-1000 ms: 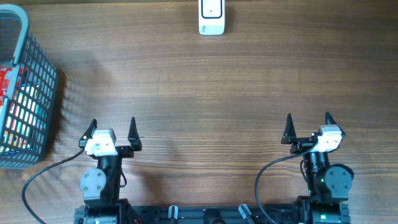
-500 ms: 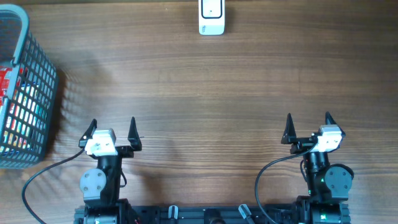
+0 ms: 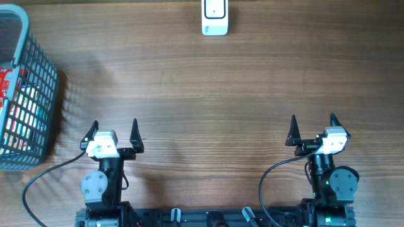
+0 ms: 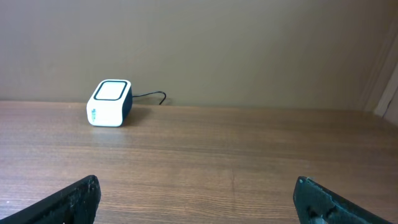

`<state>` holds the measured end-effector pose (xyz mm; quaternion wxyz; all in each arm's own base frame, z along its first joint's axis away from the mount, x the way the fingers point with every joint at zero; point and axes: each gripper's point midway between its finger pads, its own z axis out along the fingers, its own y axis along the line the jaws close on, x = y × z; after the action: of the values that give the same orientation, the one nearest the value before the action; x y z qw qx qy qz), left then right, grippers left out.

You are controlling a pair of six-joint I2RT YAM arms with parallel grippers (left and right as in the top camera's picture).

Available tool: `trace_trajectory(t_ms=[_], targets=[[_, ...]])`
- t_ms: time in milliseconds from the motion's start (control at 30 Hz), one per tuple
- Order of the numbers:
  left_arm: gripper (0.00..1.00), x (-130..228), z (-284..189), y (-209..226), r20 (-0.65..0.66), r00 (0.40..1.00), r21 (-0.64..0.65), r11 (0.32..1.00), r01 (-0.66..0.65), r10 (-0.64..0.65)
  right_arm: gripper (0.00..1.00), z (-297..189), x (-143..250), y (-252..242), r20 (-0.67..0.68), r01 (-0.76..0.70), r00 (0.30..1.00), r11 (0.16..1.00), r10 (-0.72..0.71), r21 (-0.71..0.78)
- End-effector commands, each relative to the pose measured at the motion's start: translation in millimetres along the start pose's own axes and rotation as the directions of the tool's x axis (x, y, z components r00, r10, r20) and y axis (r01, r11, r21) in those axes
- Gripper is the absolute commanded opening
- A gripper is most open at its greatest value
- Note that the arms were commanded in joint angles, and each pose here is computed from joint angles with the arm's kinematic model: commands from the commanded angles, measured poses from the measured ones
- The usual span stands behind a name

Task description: Scan the item barcode

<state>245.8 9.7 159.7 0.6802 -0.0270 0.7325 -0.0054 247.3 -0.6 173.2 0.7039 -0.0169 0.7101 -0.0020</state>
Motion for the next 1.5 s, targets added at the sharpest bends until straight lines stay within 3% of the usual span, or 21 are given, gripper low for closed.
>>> trace_trajectory(t_ms=[0, 333, 400, 433, 500, 533, 567, 633, 767, 833, 900, 1033, 1200, 1300, 1367, 1467], targets=[[1.00, 3, 0, 0, 0.002, 1.000, -0.001, 1.000, -0.020, 0.020, 1.00, -1, -2, -3, 0.010, -0.007, 1.000, 1.000, 0.007, 0.018], [1.00, 2, 0, -1, 0.002, 1.000, 0.005, 1.000, -0.019, 0.019, 1.00, -1, -2, -3, 0.010, -0.007, 1.000, 1.000, 0.007, 0.018], [1.00, 0, -2, -25, 0.005, 0.999, 0.145, 0.988, 0.046, -0.048, 1.00, -1, -2, -3, 0.010, -0.007, 1.000, 1.000, 0.006, 0.018], [1.00, -3, -7, -49, -0.014, 0.993, 0.282, 0.952, 0.116, -0.117, 1.00, -1, -2, -3, 0.010, -0.007, 1.000, 1.000, 0.007, 0.018], [1.00, -1, -29, -96, -0.134, 0.968, 0.538, 0.805, 0.250, -0.212, 1.00, -1, -2, -3, 0.010, -0.007, 1.000, 1.000, 0.007, 0.018], [1.00, -4, -43, -115, -0.180, 0.958, 0.640, 0.713, 0.288, -0.226, 1.00, -1, -2, -3, 0.010, -0.007, 1.000, 1.000, 0.007, 0.018], [1.00, -9, -51, -123, -0.170, 0.962, 0.691, 0.671, 0.271, -0.213, 1.00, -1, -2, -3, 0.010, -0.007, 1.000, 1.000, 0.007, 0.018], [1.00, -17, -61, -132, -0.139, 0.971, 0.747, 0.623, 0.231, -0.194, 1.00, -1, -2, -3, 0.010, -0.007, 1.000, 1.000, 0.007, 0.018], [1.00, -46, -68, -133, -0.018, 0.977, 0.782, 0.606, 0.147, -0.213, 1.00, -1, -2, -3, 0.010, -0.007, 1.000, 1.000, 0.007, 0.018], [1.00, -73, -78, -134, 0.133, 0.968, 0.796, 0.605, 0.025, -0.215, 1.00, -1, -2, -3, 0.010, -0.007, 1.000, 1.000, 0.007, 0.018], [1.00, -97, -86, -132, 0.249, 0.943, 0.779, 0.624, -0.058, -0.223, 1.00, -1, -2, -3, 0.010, -0.007, 1.000, 1.000, 0.007, 0.018], [1.00, -145, -91, -117, 0.360, 0.898, 0.697, 0.712, -0.079, -0.252, 1.00, -1, -2, -3, 0.010, -0.007, 1.000, 1.000, 0.007, 0.018], [1.00, -195, -94, -104, 0.456, 0.878, 0.564, 0.810, -0.158, -0.146, 1.00, -1, -2, -3, 0.010, -0.007, 1.000, 1.000, 0.007, 0.018], [1.00, -228, -82, -88, 0.415, 0.907, 0.450, 0.883, -0.134, -0.073, 1.00, -1, -2, -3, 0.010, -0.007, 1.000, 1.000, 0.007, 0.018], [1.00, -247, -64, -61, 0.314, 0.947, 0.304, 0.952, -0.030, -0.070, 1.00, -1, -2, -3, 0.010, -0.007, 1.000, 1.000, 0.007, 0.018], [1.00, -277, -39, -23, 0.108, 0.992, 0.064, 0.996, 0.061, -0.067, 1.00, -1, -2, -3, 0.010, -0.007, 1.000, 1.000, 0.007, 0.018]])
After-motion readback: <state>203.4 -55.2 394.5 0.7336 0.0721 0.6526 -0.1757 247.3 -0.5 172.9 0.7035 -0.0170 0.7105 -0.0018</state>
